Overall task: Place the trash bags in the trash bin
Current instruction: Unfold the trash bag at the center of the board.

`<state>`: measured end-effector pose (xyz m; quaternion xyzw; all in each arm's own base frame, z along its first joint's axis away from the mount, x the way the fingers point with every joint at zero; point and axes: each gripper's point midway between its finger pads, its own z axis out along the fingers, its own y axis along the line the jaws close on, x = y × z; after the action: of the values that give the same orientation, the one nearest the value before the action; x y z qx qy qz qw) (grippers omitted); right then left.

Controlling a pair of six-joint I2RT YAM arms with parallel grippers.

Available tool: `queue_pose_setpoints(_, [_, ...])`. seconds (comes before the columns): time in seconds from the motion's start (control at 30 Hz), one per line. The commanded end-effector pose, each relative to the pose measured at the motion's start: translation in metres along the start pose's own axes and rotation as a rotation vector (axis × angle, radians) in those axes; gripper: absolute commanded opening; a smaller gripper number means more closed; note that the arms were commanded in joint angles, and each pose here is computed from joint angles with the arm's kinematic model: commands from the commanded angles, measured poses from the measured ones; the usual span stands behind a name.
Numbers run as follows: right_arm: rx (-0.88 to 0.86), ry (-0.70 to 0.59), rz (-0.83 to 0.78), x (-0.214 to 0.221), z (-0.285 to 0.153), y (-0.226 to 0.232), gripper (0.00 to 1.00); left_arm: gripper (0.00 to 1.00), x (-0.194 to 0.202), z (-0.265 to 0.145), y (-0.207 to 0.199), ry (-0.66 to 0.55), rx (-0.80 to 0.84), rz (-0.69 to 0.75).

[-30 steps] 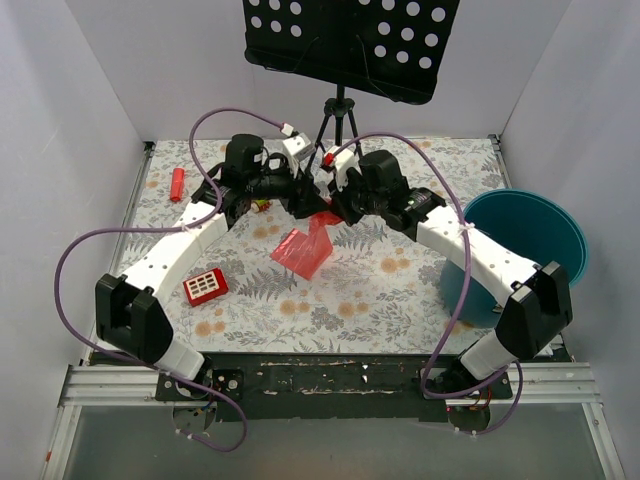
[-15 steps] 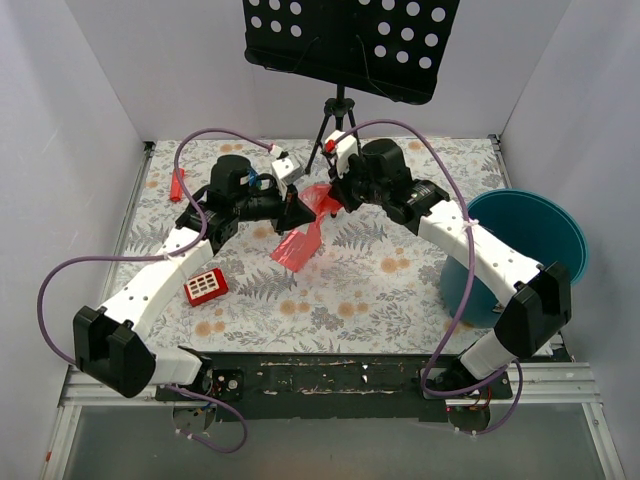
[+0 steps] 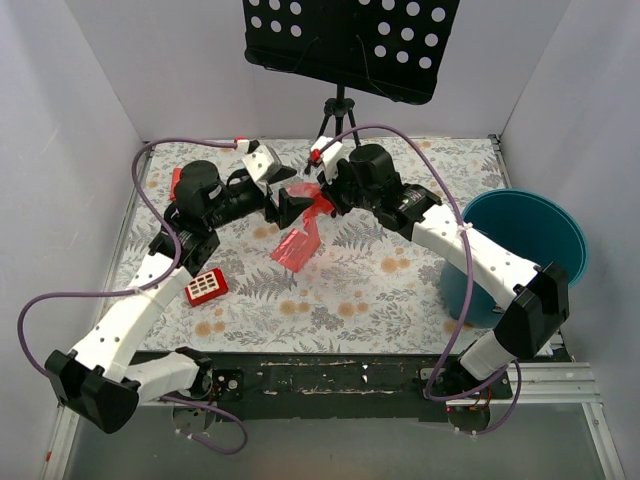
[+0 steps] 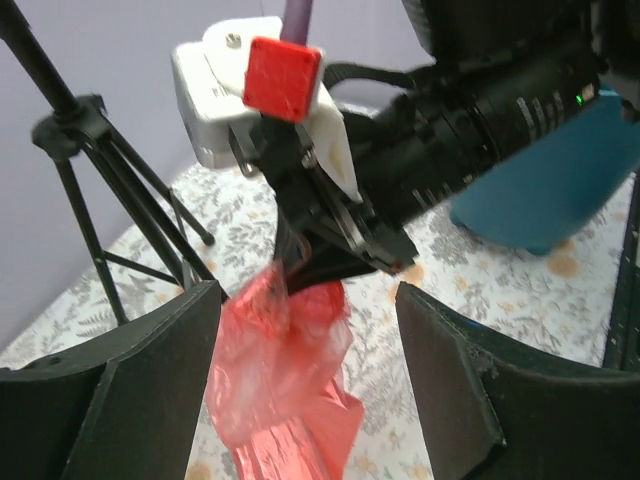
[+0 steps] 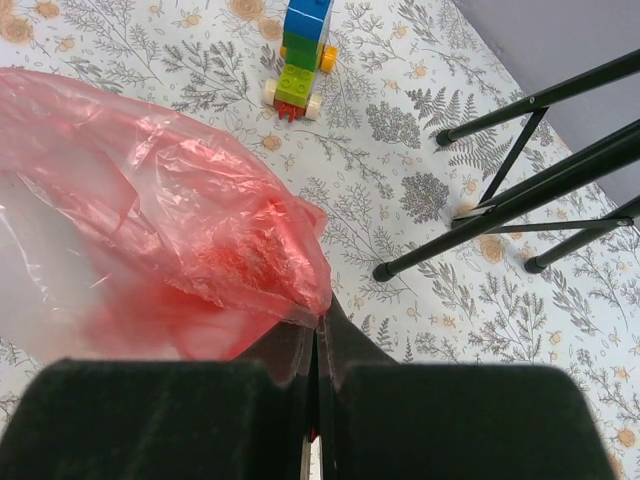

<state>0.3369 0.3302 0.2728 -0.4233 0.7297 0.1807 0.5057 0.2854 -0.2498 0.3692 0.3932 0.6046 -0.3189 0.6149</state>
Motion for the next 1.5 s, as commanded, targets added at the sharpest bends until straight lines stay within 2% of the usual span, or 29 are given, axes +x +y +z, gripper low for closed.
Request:
queue_pose_setpoints(0.0, [0.041,-0.093,-0.031,-0.036,-0.004,-0.008,0.01,0.72,-0.004,0.012,0.021,-0.036,-0.084,0.042])
queue_pose_setpoints(0.17, [0.07,-0.103,-0.018,-0.043,-0.008,-0.013,0.01,0.72,0.019,0.022,0.023,0.012,-0.053,0.119])
queue_pose_setpoints(0.4, [-0.006,-0.121,-0.026,-0.046,-0.01,0.003,0.01,0.68,0.03,0.029,0.059,0.038,-0.202,0.202])
queue_pose_setpoints(0.6, [-0.035,-0.134,-0.03,-0.048,-0.014,0.012,0.01,0.68,0.046,0.039,0.055,0.072,-0.156,0.175])
queue_pose_setpoints(0.73, [-0.008,-0.147,-0.033,-0.054,-0.016,0.007,0.01,0.67,0.066,0.041,0.051,0.116,-0.118,0.207])
queue_pose_setpoints(0.8, [-0.012,-0.15,-0.036,-0.055,-0.017,0.008,0.01,0.59,0.083,0.04,0.052,0.182,-0.108,0.208])
queue_pose_setpoints(0.9, [-0.019,-0.145,-0.036,-0.053,-0.017,0.009,0.01,0.32,0.102,0.04,0.067,0.281,-0.165,0.194])
queue_pose_setpoints(0.93, [-0.02,-0.142,-0.035,-0.051,-0.017,0.01,0.01,0.17,0.107,0.039,0.071,0.313,-0.178,0.187])
queue_pose_setpoints(1.0, [-0.024,-0.134,-0.035,-0.047,-0.017,0.011,0.01,0.0,0.109,0.038,0.076,0.344,-0.201,0.184])
queue_pose_setpoints(1.17, [0.002,-0.107,0.02,-0.037,-0.007,0.008,0.01,0.0,0.062,0.033,0.066,0.234,-0.195,0.134])
queue_pose_setpoints(1.23, [-0.004,-0.108,0.067,-0.038,0.0,0.01,0.29,0.0,0.044,0.029,0.057,0.193,-0.174,0.1])
queue_pose_setpoints(1.3, [-0.027,-0.104,0.129,-0.04,0.01,0.015,0.48,0.0,0.029,0.026,0.053,0.159,-0.174,0.075])
queue_pose_setpoints(1.37, [-0.054,-0.093,0.174,-0.038,0.02,0.02,0.56,0.0,0.016,0.022,0.052,0.131,-0.187,0.057])
queue_pose_setpoints(1.47, [-0.016,-0.058,0.238,-0.028,0.034,0.016,0.57,0.0,0.001,0.016,0.053,0.103,-0.215,0.05])
